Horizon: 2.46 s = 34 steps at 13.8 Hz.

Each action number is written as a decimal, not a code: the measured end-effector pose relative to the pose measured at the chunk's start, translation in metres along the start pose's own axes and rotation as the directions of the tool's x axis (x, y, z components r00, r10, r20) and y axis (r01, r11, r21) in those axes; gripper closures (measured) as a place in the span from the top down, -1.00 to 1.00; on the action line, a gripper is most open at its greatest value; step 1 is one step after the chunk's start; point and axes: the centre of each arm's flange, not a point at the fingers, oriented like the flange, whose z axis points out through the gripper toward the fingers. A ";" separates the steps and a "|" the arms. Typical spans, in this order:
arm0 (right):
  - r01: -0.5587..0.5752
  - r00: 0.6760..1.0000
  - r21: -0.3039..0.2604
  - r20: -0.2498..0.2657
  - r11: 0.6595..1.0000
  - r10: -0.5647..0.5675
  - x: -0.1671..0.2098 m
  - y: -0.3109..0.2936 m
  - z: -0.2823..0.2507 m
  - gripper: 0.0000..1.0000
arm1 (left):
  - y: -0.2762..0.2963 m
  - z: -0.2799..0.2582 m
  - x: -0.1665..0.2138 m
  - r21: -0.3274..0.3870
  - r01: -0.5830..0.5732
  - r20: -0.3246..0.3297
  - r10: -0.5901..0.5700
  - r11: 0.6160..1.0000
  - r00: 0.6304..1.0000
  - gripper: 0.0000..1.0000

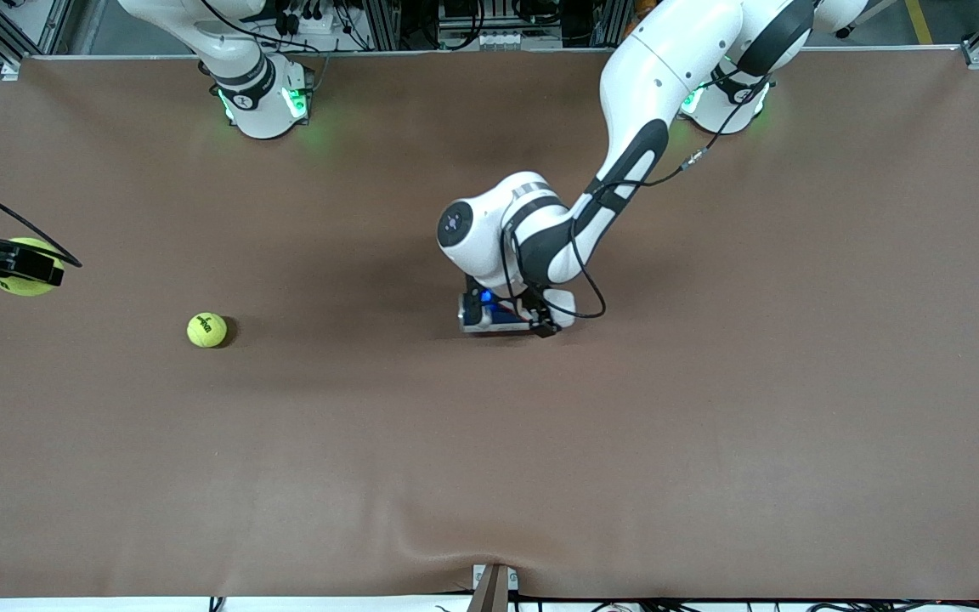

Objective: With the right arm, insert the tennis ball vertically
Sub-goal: 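Lift the ball with the right gripper while the left gripper holds the can, then tilt the can opening with the left gripper while the right gripper carries the ball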

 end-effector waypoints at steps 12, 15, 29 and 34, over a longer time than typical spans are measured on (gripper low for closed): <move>0.002 1.000 0.000 0.008 1.000 -0.002 0.001 -0.001 0.004 0.35 | -0.002 -0.059 0.038 -0.032 0.351 -0.425 -0.331 0.936 0.843 0.58; 0.002 1.000 0.000 0.007 1.000 -0.002 0.001 -0.001 0.004 0.35 | 0.004 -0.067 0.045 -0.080 0.412 -0.482 -0.397 0.908 0.781 0.58; 0.003 1.000 0.000 0.007 1.000 -0.003 0.001 -0.001 0.004 0.35 | 0.020 -0.027 0.046 -0.276 0.479 -0.724 -0.508 0.833 0.467 0.58; 0.003 1.000 0.000 0.007 1.000 -0.003 0.001 -0.001 0.004 0.35 | 0.016 -0.024 0.037 -0.301 0.439 -0.788 -0.480 0.847 0.386 0.58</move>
